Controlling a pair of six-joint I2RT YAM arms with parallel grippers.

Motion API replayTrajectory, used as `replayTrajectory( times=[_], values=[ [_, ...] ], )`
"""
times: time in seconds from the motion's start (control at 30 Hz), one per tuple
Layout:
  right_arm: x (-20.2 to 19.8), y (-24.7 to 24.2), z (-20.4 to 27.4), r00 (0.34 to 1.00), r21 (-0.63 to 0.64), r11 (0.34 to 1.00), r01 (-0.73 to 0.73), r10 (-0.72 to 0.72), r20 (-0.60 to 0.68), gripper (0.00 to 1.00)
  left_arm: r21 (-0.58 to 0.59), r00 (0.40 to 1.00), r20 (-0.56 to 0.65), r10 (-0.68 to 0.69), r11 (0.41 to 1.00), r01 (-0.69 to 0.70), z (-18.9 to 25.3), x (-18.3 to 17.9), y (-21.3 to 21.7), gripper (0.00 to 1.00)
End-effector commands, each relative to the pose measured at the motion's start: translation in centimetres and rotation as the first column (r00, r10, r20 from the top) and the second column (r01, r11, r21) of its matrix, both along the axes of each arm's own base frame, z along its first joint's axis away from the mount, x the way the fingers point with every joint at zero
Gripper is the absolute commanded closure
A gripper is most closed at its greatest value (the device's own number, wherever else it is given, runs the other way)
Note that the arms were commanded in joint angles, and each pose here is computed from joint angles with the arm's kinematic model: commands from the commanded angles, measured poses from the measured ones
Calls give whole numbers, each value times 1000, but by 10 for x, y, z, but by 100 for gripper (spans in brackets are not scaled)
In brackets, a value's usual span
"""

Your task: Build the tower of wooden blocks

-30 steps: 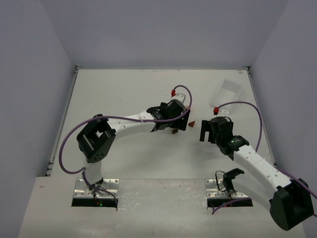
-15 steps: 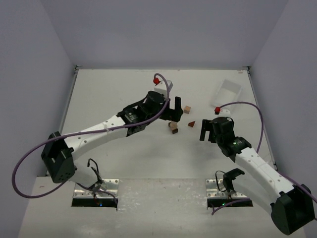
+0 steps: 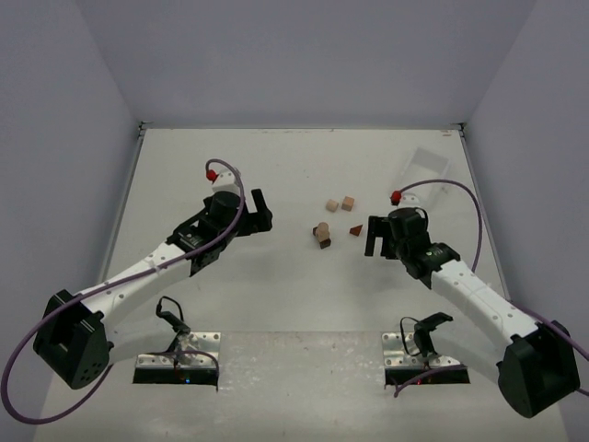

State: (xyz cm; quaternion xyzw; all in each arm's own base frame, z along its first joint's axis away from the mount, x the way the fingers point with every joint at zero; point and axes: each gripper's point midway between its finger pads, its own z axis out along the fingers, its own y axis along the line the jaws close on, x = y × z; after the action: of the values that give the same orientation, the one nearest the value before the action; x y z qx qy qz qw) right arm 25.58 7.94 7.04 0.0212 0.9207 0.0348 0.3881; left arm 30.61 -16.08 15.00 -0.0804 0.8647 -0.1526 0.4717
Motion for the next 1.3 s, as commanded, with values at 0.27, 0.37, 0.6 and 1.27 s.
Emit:
replayTrajectory(
  times=[0.27, 0.37, 0.6, 1.27],
  values=[
    [143, 76, 112, 745, -256, 786, -563, 616, 254, 1, -42, 988, 112, 108, 994, -104, 23, -1, 24, 0],
    [159, 84, 105, 719, -254, 740, -623, 669, 188, 1, -49, 987, 124, 102, 994, -96, 26, -1, 24, 0],
    [194, 40, 70, 996, -112, 991, -67, 60, -64, 1, -52, 984, 113, 134, 990, -129, 23, -1, 28, 0],
    [170, 56, -40, 956, 45, 980, 195, -180, -230, 9, -63, 984, 119, 133, 990, -127, 19, -3, 28, 0]
  ],
)
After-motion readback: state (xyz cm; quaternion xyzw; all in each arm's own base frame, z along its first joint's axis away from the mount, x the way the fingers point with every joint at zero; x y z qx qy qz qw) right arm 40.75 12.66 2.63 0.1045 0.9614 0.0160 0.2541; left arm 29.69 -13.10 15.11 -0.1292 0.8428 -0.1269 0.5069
